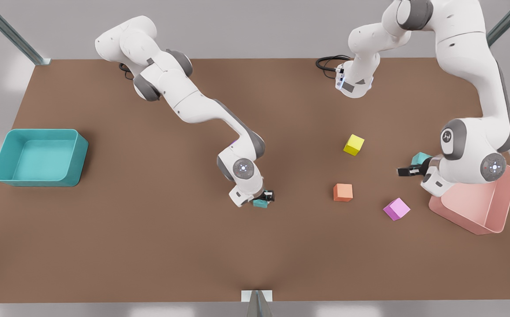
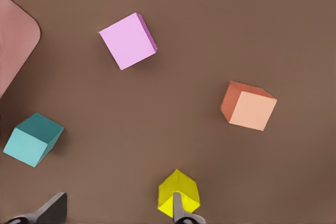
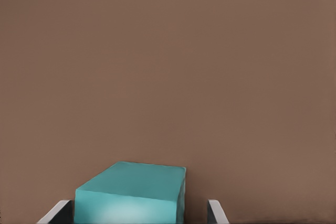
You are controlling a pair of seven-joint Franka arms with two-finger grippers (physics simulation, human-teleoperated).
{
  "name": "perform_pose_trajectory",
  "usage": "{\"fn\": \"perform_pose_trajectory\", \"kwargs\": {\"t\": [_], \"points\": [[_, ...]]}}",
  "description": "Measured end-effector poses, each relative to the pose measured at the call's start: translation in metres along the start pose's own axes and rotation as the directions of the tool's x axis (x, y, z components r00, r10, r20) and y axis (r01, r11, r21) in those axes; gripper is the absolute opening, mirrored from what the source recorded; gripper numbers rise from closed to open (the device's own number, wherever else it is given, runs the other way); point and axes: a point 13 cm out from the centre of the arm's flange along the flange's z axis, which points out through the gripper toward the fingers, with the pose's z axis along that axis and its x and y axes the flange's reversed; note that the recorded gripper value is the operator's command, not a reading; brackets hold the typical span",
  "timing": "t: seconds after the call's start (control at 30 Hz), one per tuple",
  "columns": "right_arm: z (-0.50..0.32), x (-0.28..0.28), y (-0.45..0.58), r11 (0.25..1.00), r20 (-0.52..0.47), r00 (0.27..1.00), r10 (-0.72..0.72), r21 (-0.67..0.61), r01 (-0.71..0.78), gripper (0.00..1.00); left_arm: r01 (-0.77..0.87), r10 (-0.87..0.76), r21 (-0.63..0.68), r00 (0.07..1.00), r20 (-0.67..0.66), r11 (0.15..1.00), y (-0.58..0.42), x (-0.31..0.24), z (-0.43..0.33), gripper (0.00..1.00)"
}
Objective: Stack the two blue cubes on top of each other
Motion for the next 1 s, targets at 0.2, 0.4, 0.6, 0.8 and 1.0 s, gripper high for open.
{"fn": "perform_pose_trajectory", "kwargs": {"t": [0.2, 0.4, 0.6, 0.8, 1.0], "points": [[-0.1, -0.057, -0.013, 0.986, 0.055, 0.985, 0.162, -0.057, -0.159, 1.0, -0.038, 0.038, 0.035, 0.999, -0.004, 0.999, 0.097, 0.018, 0.106, 1.0], [-0.271, -0.167, -0.187, 0.941, 0.046, 0.939, 0.339, -0.019, -0.339, 1.0, -0.268, 0.268, -0.017, 0.959, 0.088, 0.963, 0.134, 0.004, 0.121, 1.0], [-0.463, -0.127, -0.36, 0.943, 0.01, 0.964, 0.267, 0.201, -0.264, 1.0, -0.441, 0.452, -0.107, 0.882, 0.131, 0.891, 0.164, -0.007, 0.14, 1.0], [-0.47, 0.003, -0.404, 0.961, -0.208, 0.969, 0.132, 0.268, -0.073, 1.0, -0.552, 0.571, -0.154, 0.808, 0.145, 0.82, 0.175, -0.011, 0.161, 1.0], [-0.446, -0.002, -0.409, 0.967, -0.267, 0.964, 0.009, 0.249, 0.06, 1.0, -0.62, 0.649, -0.196, 0.745, 0.156, 0.76, 0.182, -0.023, 0.168, 1.0]]}}
